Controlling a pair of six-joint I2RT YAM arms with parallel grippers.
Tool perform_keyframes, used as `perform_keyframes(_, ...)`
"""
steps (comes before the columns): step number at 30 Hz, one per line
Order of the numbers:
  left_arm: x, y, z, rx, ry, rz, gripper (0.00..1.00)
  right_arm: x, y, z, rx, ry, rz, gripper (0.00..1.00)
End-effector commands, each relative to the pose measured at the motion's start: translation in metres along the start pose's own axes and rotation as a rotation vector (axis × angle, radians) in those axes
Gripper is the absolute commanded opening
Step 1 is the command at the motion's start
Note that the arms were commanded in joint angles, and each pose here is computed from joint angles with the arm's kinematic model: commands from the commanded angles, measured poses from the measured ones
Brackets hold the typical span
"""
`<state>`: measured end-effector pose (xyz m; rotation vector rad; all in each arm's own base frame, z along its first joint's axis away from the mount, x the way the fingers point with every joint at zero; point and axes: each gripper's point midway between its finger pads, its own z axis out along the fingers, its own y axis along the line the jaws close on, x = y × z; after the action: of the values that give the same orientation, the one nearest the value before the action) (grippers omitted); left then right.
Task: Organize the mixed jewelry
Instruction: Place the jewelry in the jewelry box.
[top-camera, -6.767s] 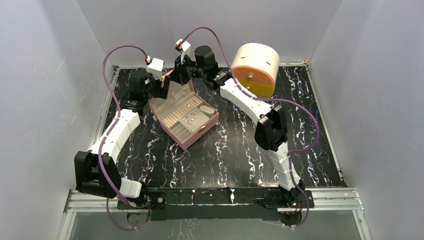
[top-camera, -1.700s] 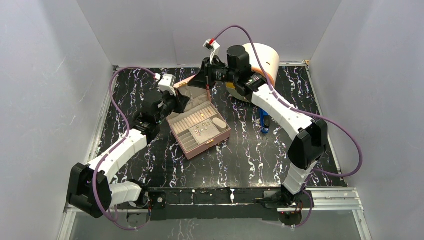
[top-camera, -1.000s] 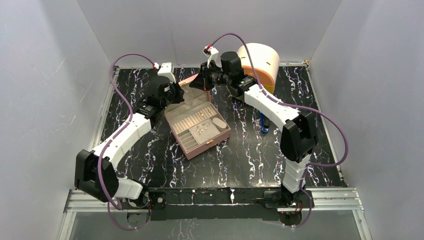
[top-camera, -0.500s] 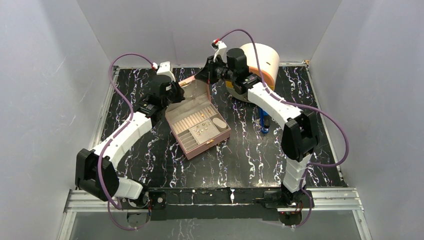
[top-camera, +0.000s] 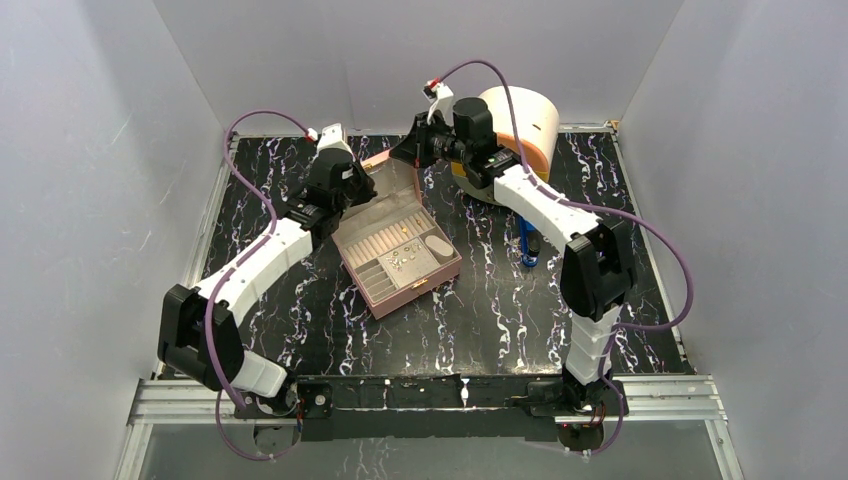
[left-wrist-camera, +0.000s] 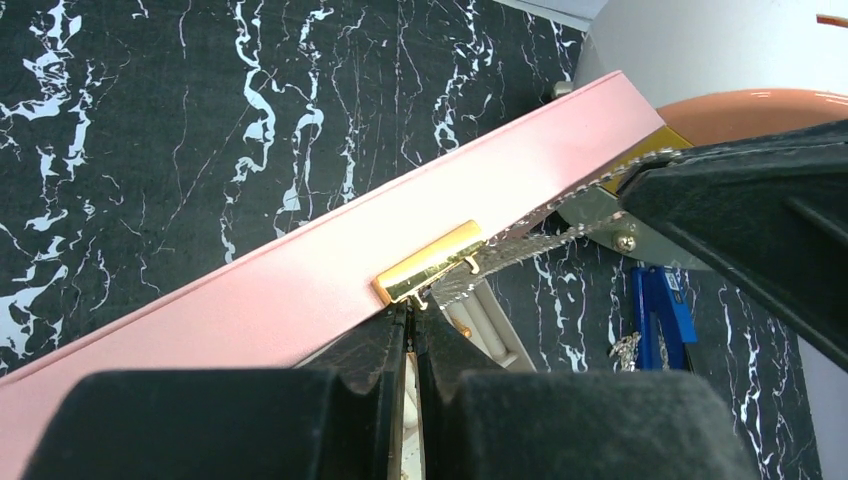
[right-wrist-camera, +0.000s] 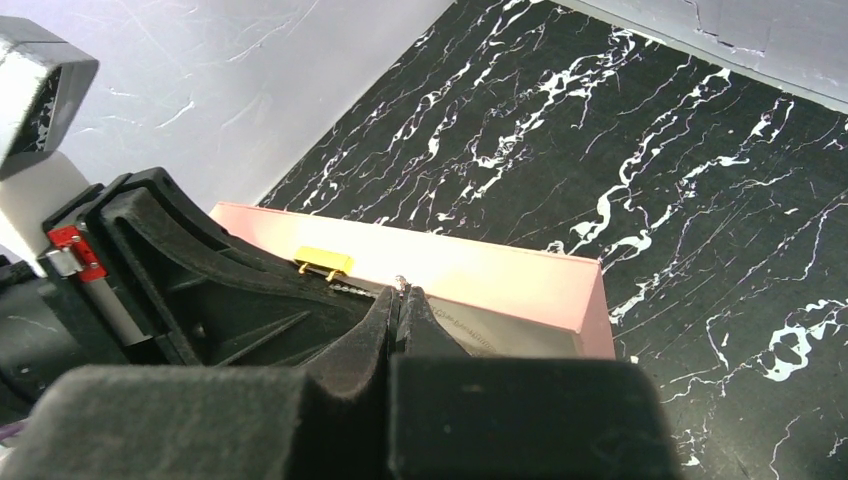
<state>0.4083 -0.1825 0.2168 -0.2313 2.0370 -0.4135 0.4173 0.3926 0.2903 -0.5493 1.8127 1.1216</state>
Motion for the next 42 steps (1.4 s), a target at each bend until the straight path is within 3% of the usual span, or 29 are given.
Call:
perform_keyframes(1, -0.033, 0.006, -0.005, -0.083, -0.119, -0.055, 0.00, -0.009, 0.001, 0.004, -0.018, -0.046, -0.018, 0.00)
perform_keyframes(11, -0.042, 0.015, -0.005, -0.182, -0.191, -0.101, 0.00, -0.010, -0.004, 0.006, 0.001, -0.056, -0.018, 0.00)
perform_keyframes(21, -0.036, 0.013, 0.001, -0.202, -0.187, -0.149, 0.00, -0.022, -0.011, 0.006, 0.056, -0.098, 0.008, 0.00)
perform_keyframes(31, -0.040, 0.017, -0.005, -0.378, -0.250, -0.090, 0.01, -0.023, -0.012, 0.006, 0.066, -0.103, 0.030, 0.00)
perform_keyframes(42, -0.044, 0.026, -0.005, -0.458, -0.290, -0.137, 0.15, -0.024, -0.011, 0.004, 0.071, -0.110, 0.034, 0.00)
